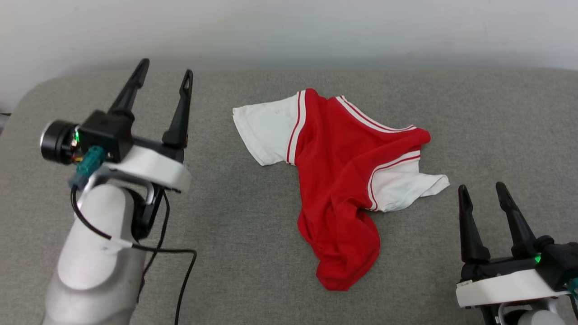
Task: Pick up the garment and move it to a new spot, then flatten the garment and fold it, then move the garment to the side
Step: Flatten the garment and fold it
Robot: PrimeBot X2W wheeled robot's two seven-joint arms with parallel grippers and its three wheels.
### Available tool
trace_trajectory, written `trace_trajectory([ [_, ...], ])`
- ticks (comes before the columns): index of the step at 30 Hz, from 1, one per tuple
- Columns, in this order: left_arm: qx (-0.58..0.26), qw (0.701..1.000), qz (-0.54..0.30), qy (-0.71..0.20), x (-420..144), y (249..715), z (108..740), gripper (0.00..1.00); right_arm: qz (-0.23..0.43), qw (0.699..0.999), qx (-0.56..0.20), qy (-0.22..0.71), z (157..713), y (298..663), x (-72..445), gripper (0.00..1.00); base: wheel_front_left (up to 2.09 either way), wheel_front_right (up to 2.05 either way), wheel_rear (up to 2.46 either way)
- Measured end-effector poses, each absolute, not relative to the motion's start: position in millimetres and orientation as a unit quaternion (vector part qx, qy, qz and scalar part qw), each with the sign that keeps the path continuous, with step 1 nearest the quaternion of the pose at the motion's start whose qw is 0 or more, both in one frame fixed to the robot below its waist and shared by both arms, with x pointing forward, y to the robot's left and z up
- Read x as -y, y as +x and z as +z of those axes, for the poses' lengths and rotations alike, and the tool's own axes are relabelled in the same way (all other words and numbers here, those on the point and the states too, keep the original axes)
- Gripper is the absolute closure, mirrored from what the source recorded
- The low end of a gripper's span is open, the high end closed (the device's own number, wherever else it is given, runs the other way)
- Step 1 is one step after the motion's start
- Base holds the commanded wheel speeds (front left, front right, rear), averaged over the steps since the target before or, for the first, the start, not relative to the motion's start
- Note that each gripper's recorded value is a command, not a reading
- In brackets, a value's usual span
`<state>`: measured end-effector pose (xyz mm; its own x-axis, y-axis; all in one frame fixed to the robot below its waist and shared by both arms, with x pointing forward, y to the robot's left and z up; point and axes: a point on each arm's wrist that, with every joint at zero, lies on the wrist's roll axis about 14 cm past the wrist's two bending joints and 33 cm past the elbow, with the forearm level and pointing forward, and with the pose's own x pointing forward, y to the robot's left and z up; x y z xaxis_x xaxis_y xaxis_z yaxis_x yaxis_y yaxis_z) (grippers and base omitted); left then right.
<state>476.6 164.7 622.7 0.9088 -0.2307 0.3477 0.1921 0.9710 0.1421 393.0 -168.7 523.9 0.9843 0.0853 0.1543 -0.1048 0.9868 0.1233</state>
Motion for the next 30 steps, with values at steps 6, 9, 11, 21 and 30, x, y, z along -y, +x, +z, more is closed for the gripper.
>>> trace_trajectory([
  [6, 0.14, 0.973, -0.17, 0.075, -139.1, 530.1, 626.4, 0.0, 0.04, 0.995, 0.073, 0.056, 520.3, 407.1, 174.2, 0.0, 0.0, 0.0, 0.0],
  [9, 0.082, 0.974, -0.194, 0.085, -129.0, 553.0, 611.3, 0.0, 0.034, 0.996, 0.07, 0.05, 516.2, 413.3, 178.5, 0.0, 0.0, 0.0, 0.0],
  [11, 0.038, 0.973, -0.208, 0.095, -122.5, 566.8, 600.9, 0.0, 0.031, 0.996, 0.068, 0.048, 513.8, 417.0, 180.9, 0.0, 0.0, 0.0, 0.0],
  [21, -0.267, 0.916, -0.269, 0.13, -98.7, 567.4, 492.1, 0.0, 0.017, 0.997, 0.056, 0.042, 502.4, 426.3, 190.8, 0.0, 0.0, 0.0, 0.0],
  [30, -0.412, 0.826, -0.327, 0.201, -81.8, 534.3, 424.8, 0.0, 0.007, 0.998, 0.047, 0.041, 494.7, 431.3, 198.6, 0.0, 0.0, 0.0, 0.0],
])
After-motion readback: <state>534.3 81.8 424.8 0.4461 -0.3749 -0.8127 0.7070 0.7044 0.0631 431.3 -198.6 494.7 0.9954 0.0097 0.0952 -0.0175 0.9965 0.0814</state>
